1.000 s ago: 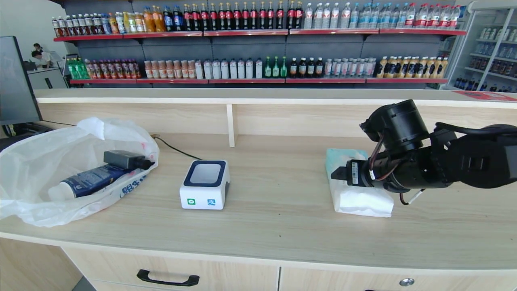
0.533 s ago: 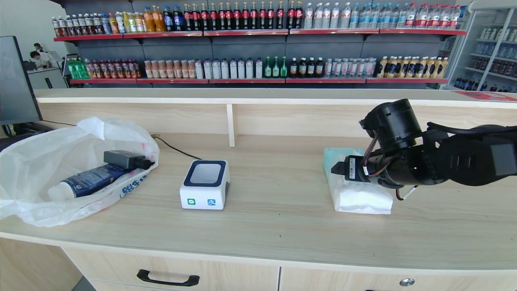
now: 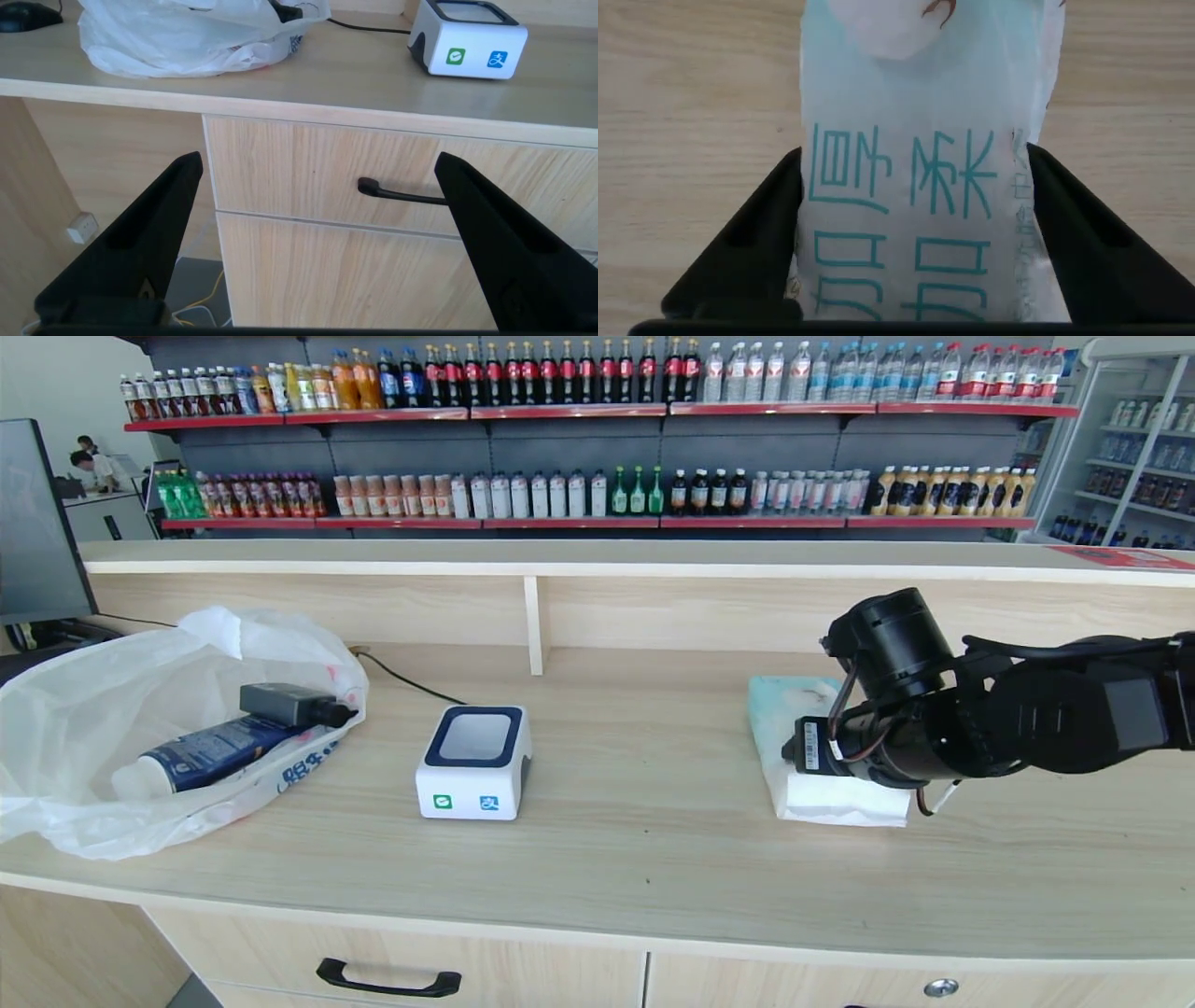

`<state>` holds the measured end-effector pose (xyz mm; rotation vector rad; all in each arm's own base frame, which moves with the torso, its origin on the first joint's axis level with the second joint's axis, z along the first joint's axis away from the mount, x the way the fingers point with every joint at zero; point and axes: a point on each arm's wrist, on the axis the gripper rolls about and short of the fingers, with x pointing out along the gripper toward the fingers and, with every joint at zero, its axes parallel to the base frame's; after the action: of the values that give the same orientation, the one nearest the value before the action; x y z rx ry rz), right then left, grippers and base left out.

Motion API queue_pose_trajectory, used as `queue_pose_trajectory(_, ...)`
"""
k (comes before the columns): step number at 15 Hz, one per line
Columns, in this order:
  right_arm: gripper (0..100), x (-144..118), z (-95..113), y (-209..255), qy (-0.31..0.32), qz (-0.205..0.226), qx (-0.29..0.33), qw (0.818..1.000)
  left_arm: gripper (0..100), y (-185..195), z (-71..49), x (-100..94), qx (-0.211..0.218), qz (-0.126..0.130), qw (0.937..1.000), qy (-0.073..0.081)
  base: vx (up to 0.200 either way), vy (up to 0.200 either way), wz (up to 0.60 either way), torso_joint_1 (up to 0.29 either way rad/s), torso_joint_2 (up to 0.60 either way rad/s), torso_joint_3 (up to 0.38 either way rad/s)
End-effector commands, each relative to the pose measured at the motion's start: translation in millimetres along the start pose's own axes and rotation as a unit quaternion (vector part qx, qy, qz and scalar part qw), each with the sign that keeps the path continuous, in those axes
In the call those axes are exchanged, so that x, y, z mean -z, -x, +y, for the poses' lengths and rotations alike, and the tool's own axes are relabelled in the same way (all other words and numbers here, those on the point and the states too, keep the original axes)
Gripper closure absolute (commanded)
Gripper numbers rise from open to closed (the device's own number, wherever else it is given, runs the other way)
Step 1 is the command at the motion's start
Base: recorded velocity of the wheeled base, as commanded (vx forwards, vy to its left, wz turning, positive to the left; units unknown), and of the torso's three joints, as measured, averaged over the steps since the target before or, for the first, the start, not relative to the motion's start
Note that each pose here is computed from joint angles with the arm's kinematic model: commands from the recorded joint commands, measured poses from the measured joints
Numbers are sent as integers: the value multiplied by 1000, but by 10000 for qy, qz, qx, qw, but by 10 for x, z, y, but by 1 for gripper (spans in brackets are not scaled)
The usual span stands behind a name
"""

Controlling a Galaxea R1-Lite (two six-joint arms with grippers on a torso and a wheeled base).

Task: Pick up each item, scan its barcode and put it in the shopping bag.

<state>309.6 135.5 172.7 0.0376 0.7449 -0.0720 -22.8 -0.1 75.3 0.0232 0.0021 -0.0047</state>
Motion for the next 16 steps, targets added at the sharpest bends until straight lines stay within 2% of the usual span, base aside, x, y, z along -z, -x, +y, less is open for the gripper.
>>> queue_pose_trajectory(1,100,15,2,-38,9,50,20,10000,0,0,0,0,0,-3,10000,1,0,0,0,0,0,0)
queue_pose_trajectory(8,100,-77,21,0,-41,-136,-36,9999,0,0,0,0,0,-3,10000,1,0,0,0,0,0,0)
queue_pose_trajectory(14,100,-254,-8,421,-184,-691,-312,9970,0,0,0,0,0,-3,10000,1,0,0,0,0,0,0)
queue_pose_trajectory(16,100,-286,-47,706,-250,-984,-484,9937,0,0,0,0,0,-3,10000,1,0,0,0,0,0,0)
